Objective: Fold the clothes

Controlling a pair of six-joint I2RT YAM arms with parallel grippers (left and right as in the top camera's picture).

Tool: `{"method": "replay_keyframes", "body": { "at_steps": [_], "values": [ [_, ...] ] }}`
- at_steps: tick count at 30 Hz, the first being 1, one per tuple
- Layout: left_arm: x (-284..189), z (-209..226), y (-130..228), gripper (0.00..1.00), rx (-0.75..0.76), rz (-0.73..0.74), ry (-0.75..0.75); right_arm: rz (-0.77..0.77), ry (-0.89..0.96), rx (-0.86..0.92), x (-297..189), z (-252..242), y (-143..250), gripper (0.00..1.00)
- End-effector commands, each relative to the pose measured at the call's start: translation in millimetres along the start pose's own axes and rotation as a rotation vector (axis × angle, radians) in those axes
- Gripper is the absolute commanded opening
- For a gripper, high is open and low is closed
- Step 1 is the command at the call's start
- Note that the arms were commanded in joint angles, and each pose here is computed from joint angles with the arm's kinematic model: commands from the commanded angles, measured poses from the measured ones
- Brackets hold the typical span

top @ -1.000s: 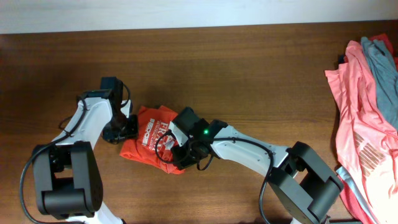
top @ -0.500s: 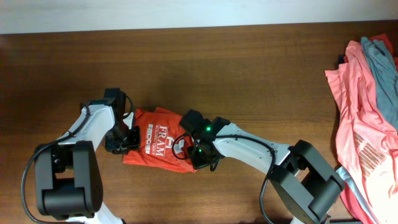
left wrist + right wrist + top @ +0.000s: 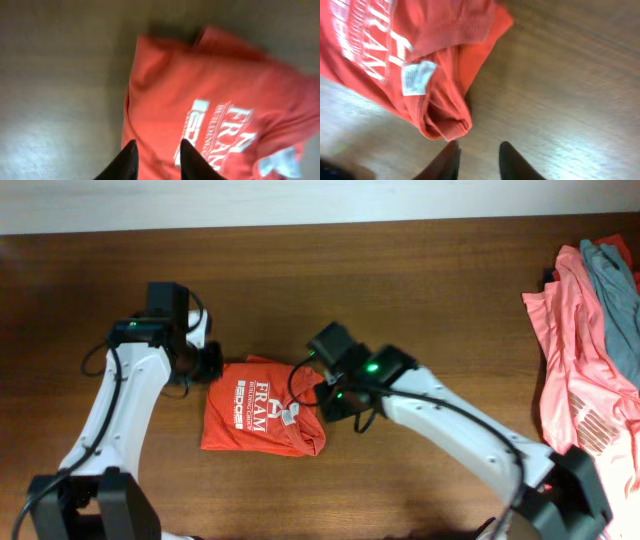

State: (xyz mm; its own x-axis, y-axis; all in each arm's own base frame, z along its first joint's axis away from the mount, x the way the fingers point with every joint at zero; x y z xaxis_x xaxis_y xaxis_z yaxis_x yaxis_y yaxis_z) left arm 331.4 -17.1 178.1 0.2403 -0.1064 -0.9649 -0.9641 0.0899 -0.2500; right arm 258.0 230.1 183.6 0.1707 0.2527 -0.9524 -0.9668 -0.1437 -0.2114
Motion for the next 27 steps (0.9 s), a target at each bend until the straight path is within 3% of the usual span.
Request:
{"method": "replay_keyframes", "body": {
  "at_steps": [1,2,7,15,20,23,27],
  "values": [
    [-2,1,-33,0.31,0.086,-0.173,-0.011,0.049,-0.126,-0.060,-9,7,3,0.18],
    [2,2,-42,0.30,0.103,-0.210,-0.014,0.076,-0.167,-0.062,-9,12,6,0.12],
    [58,-2,-62,0.24,0.155,-0.213,0.085,0.203,-0.262,-0.085,8,36,24,0.11],
    [131,1,-33,0.24,0.137,0.019,0.125,0.324,-0.210,-0.129,46,51,46,0.12],
    [135,2,-13,0.25,0.116,0.134,0.132,0.394,-0.164,-0.110,74,46,51,0.13],
    [129,4,13,0.25,0.096,0.291,0.116,0.453,-0.122,-0.092,101,39,56,0.13],
    [124,9,27,0.24,0.096,0.382,0.064,0.415,-0.069,-0.103,112,34,52,0.14]
  ]
}}
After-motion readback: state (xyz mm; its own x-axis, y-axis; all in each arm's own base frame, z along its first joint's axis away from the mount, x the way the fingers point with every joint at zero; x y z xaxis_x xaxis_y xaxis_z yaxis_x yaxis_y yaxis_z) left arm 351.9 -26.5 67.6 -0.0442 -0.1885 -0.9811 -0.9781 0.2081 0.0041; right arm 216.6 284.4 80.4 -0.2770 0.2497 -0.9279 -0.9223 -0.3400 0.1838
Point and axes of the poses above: each gripper's point midway between its finger pads, its own x axis out along the fingers, its own z axis along the line the jaws close on, y = z × x, the point moved 7 cm from there along -x, back along the fingers, and after that the axes turned 9 degrees about x, right-handed, at the moved point
